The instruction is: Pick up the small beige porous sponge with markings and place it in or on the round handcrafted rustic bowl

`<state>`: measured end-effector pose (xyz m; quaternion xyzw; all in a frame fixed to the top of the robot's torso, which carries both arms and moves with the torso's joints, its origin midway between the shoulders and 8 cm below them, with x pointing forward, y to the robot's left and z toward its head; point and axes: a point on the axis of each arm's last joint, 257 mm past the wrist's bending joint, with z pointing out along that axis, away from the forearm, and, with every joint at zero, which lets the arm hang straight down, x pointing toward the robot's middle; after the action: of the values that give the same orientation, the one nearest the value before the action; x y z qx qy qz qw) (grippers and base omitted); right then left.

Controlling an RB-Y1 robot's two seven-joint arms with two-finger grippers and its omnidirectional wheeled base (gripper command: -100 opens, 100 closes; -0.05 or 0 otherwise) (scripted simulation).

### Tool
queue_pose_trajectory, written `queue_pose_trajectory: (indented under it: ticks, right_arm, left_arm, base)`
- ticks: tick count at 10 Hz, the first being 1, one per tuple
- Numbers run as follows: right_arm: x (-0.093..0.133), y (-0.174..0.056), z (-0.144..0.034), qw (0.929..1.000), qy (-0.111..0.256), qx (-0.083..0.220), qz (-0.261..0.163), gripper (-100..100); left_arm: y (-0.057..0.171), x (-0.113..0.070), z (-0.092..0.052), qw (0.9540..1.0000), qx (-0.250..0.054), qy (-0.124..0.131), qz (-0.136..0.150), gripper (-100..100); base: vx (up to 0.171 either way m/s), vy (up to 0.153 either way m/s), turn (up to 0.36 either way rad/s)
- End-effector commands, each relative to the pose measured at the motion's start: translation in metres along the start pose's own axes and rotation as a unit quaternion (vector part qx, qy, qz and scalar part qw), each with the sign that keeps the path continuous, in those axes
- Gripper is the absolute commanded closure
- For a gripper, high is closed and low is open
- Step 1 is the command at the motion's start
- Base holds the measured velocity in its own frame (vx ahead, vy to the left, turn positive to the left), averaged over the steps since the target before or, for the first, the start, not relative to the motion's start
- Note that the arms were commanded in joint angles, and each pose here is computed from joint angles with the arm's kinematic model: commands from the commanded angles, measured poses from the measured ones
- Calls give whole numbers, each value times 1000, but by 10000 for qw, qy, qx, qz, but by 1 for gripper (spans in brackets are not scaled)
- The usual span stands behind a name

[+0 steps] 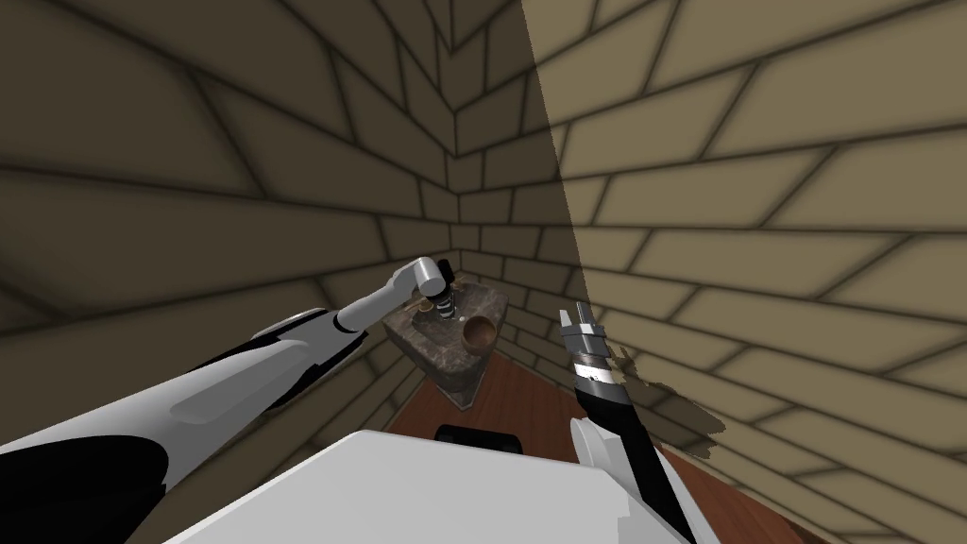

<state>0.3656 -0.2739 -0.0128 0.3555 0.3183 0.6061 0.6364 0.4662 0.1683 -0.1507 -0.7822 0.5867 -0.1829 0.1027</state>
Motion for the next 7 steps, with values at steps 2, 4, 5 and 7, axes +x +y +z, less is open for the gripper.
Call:
queue_pose_trajectory:
  ticks: [2,4,5,7]
  right_arm:
    - [0,0,0,10000,0,0,0,0]
    - [0,0,0,10000,0,0,0,0]
    - [0,0,0,10000,0,0,0,0]
    - [0,0,0,10000,0,0,0,0]
  left_arm:
    - [10,20,-15,9997,-92,203,118,100]
    - [20,36,-28,9989,-185,347,236,100]
    - [26,43,-35,9984,-237,407,301,100]
    - [39,54,-47,9973,-350,481,439,100]
  base:
    - [17,-32,-86]
    - [18,-30,-96]
    - [18,-33,-85]
    - [17,-31,-94]
